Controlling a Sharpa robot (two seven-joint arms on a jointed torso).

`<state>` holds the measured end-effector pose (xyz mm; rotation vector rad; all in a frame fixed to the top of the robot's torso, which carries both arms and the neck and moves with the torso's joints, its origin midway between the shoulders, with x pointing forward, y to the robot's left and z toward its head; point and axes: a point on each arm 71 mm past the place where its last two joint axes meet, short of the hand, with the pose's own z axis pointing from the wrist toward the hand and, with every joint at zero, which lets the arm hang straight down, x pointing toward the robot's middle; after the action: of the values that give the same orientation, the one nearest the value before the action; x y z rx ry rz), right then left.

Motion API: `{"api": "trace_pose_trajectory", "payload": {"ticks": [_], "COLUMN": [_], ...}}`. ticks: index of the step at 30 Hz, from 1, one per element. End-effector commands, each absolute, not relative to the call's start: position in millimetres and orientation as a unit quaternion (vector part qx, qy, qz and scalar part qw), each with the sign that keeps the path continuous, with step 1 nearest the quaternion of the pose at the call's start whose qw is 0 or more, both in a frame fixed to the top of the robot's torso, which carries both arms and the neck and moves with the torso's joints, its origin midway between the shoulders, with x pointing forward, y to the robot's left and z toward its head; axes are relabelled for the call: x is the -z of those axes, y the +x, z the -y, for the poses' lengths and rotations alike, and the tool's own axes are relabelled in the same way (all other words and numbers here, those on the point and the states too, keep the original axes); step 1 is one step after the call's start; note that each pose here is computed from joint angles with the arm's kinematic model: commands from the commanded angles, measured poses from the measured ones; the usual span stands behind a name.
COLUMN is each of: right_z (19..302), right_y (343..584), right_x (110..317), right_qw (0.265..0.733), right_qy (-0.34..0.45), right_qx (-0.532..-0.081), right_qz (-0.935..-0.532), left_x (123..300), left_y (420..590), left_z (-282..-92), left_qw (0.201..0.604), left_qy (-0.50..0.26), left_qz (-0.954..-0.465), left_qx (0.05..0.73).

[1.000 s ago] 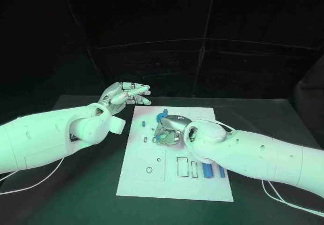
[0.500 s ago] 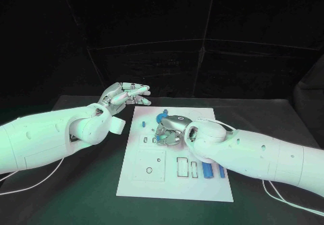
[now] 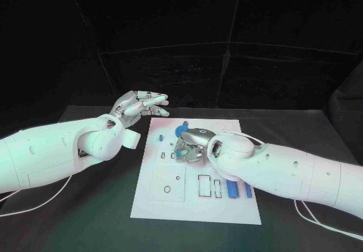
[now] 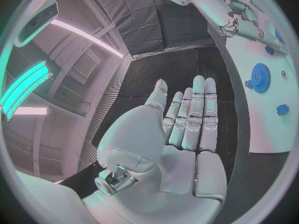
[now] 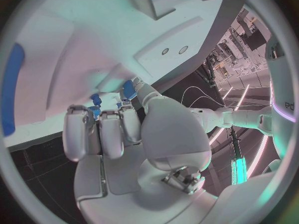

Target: Assemble the parts on the task board

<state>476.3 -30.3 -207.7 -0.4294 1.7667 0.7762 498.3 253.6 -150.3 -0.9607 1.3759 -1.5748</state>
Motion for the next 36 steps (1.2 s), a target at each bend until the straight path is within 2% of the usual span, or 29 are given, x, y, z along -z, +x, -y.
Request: {"api": "trace_pose_trajectory", "payload": {"ticks": [1,15,22,30,33,36], "right_z": [32,33,33,37,48,64], "right_y": [476,477,478,467,458,454], "right_x": [213,210,204,189,182,172], "right_qw": [0.543,0.56,0.584,0.601,0.577,0.547], "right_qy": [-0.188,-0.176,-0.155,-0.142,-0.142,-0.126], "right_qx": [-0.313,-0.317,-0.338,-0.43,-0.474,-0.501], "right_qz": [-0.756,-0.745,-0.722,-0.658,-0.649,-0.659], "left_x": [149.6,149.7,149.9,151.3,152.4,153.7], "left_y": [498.3,498.5,498.6,498.8,498.8,498.7], "left_z": [-252.5,-252.4,-252.5,-252.9,-253.5,-254.8], "left_qw": [0.402,0.401,0.401,0.4,0.401,0.402], "left_qy": [-0.381,-0.381,-0.381,-0.374,-0.37,-0.364], "left_qz": [-0.549,-0.55,-0.55,-0.563,-0.572,-0.584], "left_qx": [0.626,0.626,0.626,0.619,0.613,0.604]}}
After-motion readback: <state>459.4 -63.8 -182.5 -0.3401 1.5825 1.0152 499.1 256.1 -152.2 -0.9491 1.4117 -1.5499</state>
